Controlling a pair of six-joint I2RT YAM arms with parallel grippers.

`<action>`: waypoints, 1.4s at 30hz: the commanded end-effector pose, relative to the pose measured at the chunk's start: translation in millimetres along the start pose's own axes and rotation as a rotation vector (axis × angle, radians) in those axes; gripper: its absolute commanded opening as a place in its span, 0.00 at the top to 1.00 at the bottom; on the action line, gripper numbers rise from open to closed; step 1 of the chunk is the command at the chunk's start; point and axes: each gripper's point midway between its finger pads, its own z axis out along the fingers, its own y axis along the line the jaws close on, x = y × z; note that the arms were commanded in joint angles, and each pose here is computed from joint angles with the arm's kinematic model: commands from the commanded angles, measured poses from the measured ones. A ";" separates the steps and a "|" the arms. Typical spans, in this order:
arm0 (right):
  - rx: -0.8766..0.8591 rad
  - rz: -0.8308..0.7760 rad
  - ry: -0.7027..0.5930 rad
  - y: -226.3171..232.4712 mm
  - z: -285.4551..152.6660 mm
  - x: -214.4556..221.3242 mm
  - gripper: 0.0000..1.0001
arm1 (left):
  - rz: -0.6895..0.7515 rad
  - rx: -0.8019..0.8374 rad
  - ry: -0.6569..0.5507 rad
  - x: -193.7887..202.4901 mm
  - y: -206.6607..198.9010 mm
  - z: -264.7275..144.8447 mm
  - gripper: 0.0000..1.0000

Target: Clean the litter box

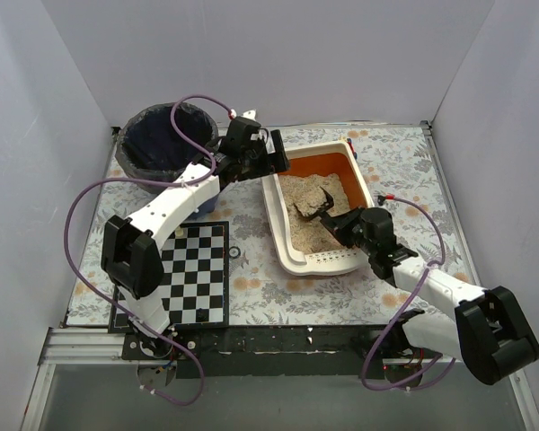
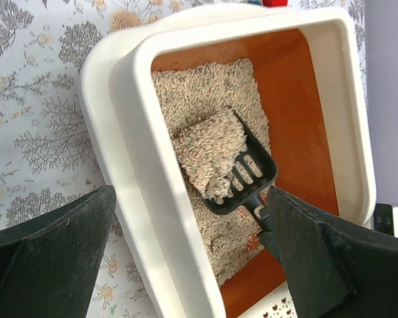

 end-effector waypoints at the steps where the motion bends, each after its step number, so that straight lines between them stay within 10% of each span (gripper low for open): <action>1: -0.082 0.045 -0.095 22.3 -15.3 -24.1 0.99 | -0.012 0.051 -0.047 -8.0 -7.9 -23.7 0.02; 42: -0.655 0.234 -0.262 119.7 -117.9 -63.8 0.99 | 0.041 0.345 -0.066 25.7 -28.1 -86.1 0.02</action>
